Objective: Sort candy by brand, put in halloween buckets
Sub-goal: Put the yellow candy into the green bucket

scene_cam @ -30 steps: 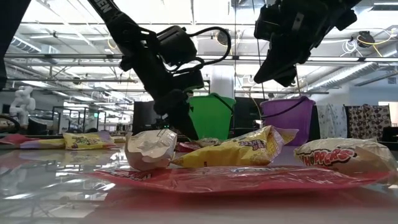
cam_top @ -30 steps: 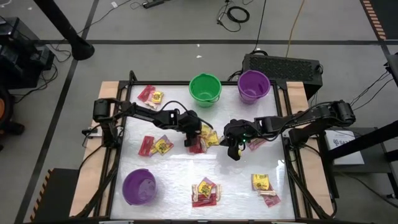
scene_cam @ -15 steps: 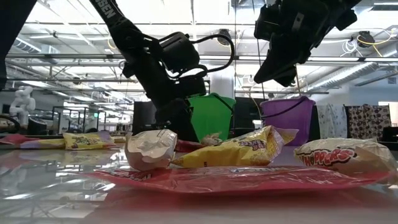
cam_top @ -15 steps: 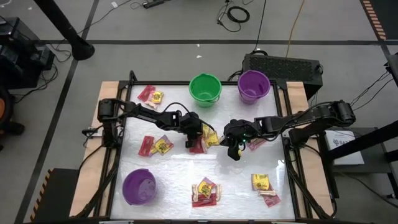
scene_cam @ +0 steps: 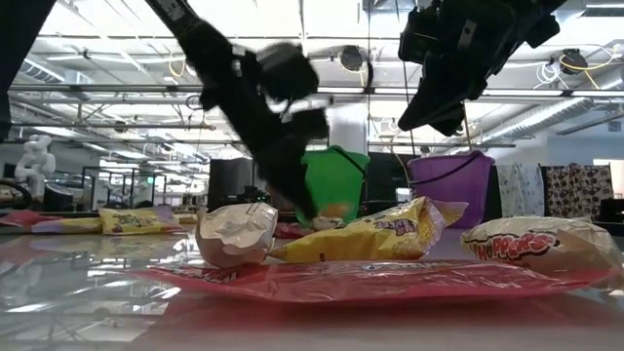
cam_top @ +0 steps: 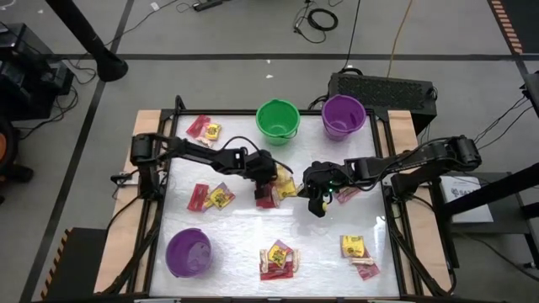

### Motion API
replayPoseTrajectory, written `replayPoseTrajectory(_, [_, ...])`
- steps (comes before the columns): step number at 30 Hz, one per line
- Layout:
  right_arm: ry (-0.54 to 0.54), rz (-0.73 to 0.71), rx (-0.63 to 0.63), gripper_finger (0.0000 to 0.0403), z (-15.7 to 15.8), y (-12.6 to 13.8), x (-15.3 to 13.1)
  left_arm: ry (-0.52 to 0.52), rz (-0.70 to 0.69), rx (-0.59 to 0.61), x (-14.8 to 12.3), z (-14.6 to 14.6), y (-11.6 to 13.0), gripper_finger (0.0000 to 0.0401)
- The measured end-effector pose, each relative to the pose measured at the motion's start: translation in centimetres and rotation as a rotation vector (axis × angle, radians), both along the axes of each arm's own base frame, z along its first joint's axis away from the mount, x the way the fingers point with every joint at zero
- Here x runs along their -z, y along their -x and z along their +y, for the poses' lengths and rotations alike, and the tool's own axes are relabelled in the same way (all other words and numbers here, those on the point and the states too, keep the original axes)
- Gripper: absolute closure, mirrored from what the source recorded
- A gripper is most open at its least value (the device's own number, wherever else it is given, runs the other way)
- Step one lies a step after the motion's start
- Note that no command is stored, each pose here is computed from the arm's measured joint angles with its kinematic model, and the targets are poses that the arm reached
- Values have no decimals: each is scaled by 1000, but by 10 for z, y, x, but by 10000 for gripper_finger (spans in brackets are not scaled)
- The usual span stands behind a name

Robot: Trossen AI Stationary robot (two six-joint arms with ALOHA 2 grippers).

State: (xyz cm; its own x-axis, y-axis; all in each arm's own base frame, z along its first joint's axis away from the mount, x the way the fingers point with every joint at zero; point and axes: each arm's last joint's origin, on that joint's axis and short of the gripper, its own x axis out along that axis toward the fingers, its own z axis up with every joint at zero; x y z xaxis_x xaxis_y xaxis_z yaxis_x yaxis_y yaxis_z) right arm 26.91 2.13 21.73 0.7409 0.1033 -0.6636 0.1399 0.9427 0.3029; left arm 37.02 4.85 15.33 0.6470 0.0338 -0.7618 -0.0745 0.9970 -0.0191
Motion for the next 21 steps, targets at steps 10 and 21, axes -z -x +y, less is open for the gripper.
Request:
replayPoseTrajectory(10, [1, 9, 0, 403, 0, 1, 1, -35, -190, -5, -86, 2, 10, 399])
replayPoseTrajectory(21, [15, -8, -9, 403, -1, 0, 0, -175, -314, -237, -128, 57, 29, 400])
